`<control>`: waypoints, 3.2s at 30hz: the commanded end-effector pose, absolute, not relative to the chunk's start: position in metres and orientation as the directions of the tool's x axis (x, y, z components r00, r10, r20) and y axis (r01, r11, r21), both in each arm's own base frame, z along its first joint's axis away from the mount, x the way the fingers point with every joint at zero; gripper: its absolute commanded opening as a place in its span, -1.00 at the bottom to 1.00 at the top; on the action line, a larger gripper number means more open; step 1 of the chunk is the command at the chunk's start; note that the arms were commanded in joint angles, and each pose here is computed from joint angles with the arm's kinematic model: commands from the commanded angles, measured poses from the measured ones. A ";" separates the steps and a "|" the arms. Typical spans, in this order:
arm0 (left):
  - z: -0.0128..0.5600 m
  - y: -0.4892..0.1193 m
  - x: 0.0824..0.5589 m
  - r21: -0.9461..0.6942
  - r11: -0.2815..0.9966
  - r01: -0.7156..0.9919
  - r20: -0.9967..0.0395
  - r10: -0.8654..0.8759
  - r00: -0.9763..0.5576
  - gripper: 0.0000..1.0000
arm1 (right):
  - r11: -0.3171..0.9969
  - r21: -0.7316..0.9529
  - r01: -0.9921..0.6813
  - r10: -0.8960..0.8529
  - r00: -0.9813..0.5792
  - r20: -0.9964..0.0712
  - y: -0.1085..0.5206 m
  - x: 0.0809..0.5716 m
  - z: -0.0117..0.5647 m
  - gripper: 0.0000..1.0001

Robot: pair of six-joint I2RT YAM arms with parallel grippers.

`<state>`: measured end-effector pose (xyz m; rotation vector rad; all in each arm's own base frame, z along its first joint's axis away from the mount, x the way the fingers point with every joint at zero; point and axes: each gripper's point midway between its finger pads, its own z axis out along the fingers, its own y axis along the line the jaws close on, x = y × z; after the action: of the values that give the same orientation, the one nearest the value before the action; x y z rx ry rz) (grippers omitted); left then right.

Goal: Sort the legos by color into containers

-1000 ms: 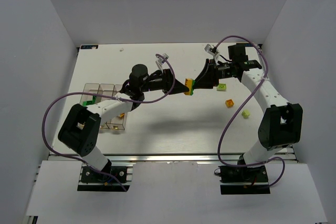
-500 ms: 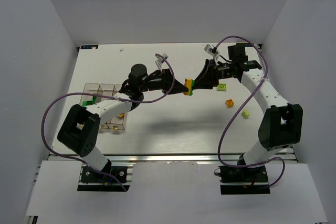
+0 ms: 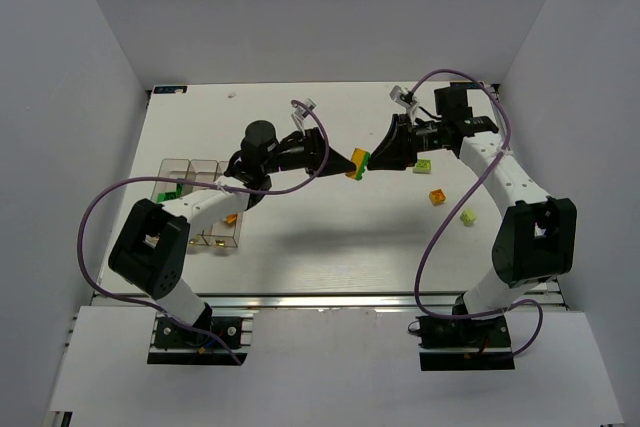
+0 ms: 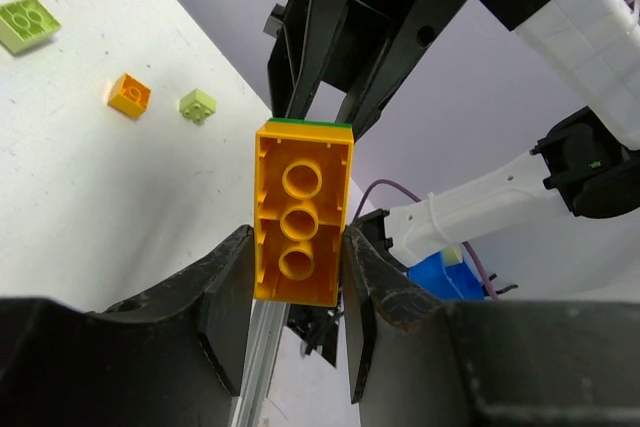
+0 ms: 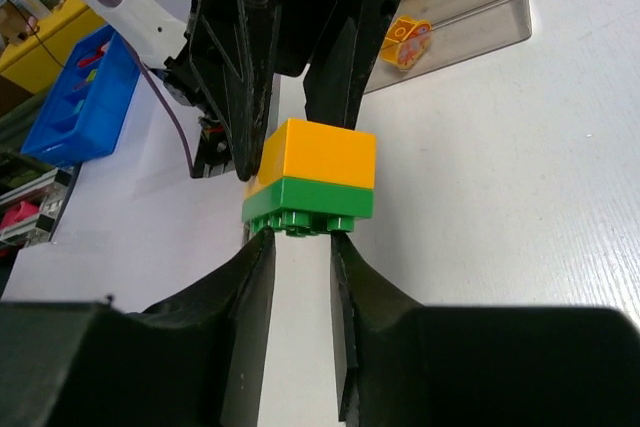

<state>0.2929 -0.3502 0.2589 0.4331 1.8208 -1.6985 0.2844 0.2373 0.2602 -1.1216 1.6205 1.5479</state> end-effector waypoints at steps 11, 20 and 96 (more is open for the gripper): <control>0.278 -0.343 0.301 -0.773 0.107 0.626 -0.632 -0.227 -0.741 -0.33 | -0.100 0.475 -0.874 -0.119 -0.463 -0.878 0.238 0.271 0.280 0.79; 0.281 -0.343 0.299 -0.777 0.084 0.624 -0.624 -0.236 -0.745 -0.34 | -0.075 0.524 -0.849 -0.090 -0.517 -0.851 0.242 0.283 0.281 0.79; 0.269 -0.262 0.339 -0.734 0.353 0.580 -0.677 -0.314 -0.666 -0.48 | 0.036 0.532 -0.846 -0.062 -0.533 -0.844 0.238 0.306 0.270 -1.00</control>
<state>0.3397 -0.2783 0.2678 0.2414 1.7863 -1.5437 0.2987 0.2380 0.2594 -0.8398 1.7447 1.7120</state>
